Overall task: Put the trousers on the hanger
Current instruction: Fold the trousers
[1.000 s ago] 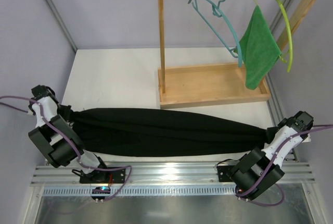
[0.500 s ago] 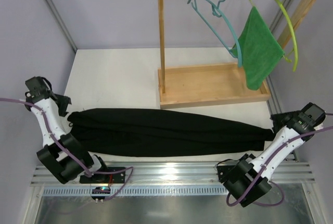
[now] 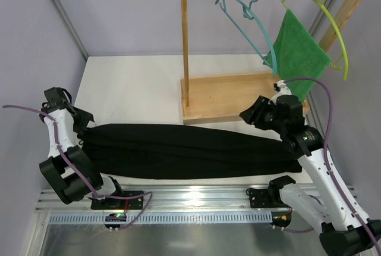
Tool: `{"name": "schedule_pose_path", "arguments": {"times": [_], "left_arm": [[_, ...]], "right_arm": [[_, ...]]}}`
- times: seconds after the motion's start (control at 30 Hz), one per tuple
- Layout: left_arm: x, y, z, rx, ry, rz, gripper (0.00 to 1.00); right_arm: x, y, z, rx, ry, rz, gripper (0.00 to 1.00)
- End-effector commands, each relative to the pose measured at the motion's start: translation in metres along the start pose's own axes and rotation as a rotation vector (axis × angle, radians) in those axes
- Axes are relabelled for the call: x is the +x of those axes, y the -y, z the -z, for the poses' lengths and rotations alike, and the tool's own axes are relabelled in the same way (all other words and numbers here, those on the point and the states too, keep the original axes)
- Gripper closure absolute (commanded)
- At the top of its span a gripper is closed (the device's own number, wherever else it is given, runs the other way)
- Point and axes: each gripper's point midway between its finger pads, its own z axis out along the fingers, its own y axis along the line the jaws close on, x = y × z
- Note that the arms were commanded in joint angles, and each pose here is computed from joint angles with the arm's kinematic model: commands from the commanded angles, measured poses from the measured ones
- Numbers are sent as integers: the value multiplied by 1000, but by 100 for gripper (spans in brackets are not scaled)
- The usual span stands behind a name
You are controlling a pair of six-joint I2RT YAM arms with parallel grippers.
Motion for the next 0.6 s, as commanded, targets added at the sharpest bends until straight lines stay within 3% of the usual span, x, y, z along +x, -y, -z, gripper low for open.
{"name": "schedule_pose_path", "arguments": {"times": [0.0,0.07,0.2,0.43,0.57], "left_arm": [[1,-35,-12,-149,9,-42,55],[10,-46,-21,-177,-21,-32,54],[29,-70,-45,-240,-104,32,57],[28,-104,-52,-369,-102,78,63],[29,-108,-60,-379,-107,75,64]], "right_arm": [[12,-73,-13,-181,18,220,51],[21,-91,-19,-166,25,305,53],[85,-140,-45,-306,-114,472,54],[196,-150,-103,-337,-360,791,54],[220,-159,-114,-379,-388,823,55]]}}
